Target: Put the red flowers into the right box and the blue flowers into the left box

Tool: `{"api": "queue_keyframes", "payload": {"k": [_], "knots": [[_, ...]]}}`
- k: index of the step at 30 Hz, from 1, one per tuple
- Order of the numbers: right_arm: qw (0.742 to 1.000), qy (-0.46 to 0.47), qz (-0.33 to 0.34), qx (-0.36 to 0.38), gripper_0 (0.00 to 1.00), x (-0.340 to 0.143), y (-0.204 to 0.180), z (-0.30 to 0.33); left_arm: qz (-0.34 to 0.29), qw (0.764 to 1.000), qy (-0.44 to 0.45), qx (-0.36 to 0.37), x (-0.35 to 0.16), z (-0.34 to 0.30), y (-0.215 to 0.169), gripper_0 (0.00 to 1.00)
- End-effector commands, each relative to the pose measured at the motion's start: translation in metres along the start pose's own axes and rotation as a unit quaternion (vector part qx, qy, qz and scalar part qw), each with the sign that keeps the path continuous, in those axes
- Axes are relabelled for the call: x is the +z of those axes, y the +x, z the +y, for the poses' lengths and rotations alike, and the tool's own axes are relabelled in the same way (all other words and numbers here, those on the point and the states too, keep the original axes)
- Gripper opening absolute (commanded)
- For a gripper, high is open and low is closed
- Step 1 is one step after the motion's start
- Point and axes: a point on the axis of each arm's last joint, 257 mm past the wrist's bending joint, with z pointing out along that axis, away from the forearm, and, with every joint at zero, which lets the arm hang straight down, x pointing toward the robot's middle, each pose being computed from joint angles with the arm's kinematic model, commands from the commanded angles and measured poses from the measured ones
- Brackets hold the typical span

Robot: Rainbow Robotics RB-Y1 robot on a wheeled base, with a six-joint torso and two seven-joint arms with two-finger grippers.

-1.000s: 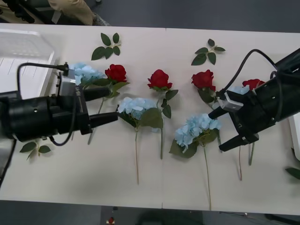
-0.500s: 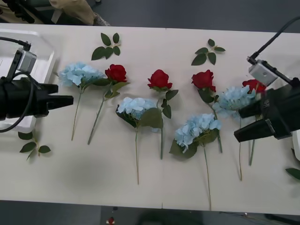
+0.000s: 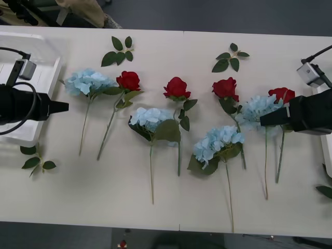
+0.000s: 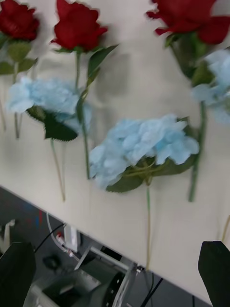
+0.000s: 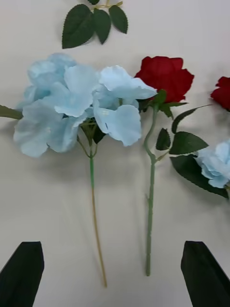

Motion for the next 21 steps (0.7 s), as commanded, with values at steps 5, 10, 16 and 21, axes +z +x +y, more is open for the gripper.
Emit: {"api": "queue_keyframes", "payload": {"k": [5, 10, 16, 21], "knots": [[0.987, 0.079, -0.073, 0.120, 1.00, -0.018, -0.039, -0.052, 0.024, 0.995, -0.051, 0.085, 0.021, -0.001, -0.021, 0.83], [0.974, 0.119, -0.097, 0.166, 1.00, -0.025, -0.046, -0.081, 0.039, 0.994, -0.055, 0.090, 0.042, 0.001, -0.013, 0.84], [0.960, 0.169, -0.107, 0.198, 1.00, -0.028, -0.046, -0.119, 0.063, 0.990, -0.073, 0.102, 0.068, 0.013, -0.001, 0.83], [0.950, 0.202, -0.111, 0.211, 1.00, -0.028, -0.044, -0.144, 0.068, 0.989, -0.082, 0.105, 0.086, 0.020, 0.004, 0.83]]}}
